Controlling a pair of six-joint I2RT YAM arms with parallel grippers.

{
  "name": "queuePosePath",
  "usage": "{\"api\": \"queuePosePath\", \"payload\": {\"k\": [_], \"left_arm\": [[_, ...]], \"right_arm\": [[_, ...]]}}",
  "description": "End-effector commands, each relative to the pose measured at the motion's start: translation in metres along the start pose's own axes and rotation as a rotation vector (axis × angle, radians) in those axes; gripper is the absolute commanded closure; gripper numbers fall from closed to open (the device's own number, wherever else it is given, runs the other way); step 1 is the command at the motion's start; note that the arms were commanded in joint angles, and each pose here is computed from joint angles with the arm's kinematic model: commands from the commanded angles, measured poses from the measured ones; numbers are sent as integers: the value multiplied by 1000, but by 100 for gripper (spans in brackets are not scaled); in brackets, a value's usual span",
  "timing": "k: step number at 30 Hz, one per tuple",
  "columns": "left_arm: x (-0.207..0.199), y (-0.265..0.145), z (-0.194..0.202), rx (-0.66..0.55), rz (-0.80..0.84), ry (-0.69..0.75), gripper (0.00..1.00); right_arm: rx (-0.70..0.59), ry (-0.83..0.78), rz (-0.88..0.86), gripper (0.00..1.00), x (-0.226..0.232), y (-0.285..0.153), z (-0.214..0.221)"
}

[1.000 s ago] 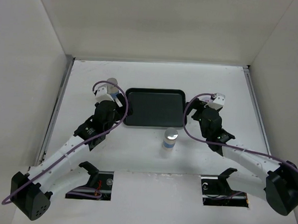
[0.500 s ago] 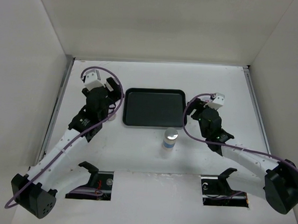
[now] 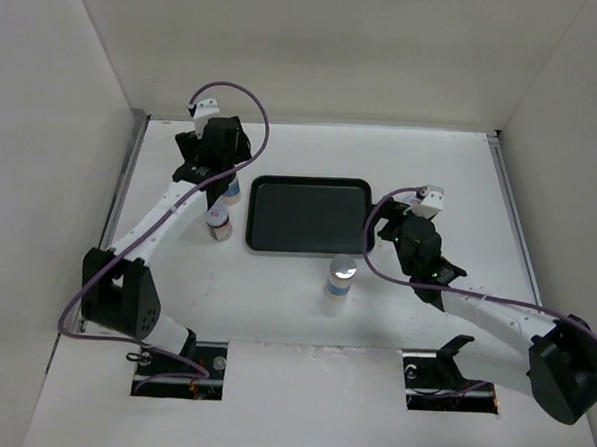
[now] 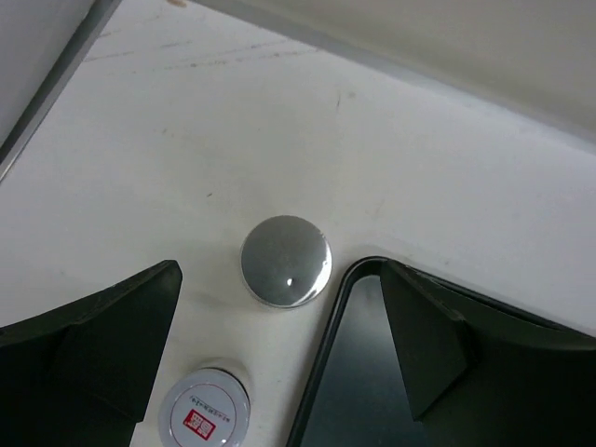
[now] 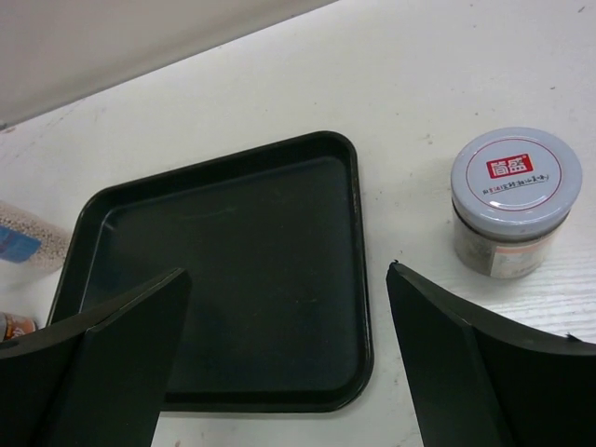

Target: Organize the condiment bottles

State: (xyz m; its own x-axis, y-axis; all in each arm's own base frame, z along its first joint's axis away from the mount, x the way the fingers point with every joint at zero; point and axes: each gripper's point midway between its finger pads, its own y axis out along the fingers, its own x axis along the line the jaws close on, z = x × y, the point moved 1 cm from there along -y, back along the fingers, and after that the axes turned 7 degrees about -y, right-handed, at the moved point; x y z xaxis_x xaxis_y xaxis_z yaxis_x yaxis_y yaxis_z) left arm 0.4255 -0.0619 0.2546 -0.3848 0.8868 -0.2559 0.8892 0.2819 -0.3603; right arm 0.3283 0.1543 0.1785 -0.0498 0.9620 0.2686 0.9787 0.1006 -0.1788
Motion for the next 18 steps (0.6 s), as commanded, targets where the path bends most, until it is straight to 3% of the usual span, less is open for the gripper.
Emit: {"api": "queuePosePath", "payload": {"k": [1,12,15,18], "left_arm": [[1,19,1,28,-10,28,11],[0,65,42,123,-48,64,15],[3,72,43,121,-58,55,27],[2,72,35,100,-51,46,56]], "right_arm": [[-53,38,-54,6,17,2,-19],[-49,34,-75,5,23,1,-19],[-56,37,-83,5,25,-1,-21],[-53,36,-83,5,25,0,-20]]}}
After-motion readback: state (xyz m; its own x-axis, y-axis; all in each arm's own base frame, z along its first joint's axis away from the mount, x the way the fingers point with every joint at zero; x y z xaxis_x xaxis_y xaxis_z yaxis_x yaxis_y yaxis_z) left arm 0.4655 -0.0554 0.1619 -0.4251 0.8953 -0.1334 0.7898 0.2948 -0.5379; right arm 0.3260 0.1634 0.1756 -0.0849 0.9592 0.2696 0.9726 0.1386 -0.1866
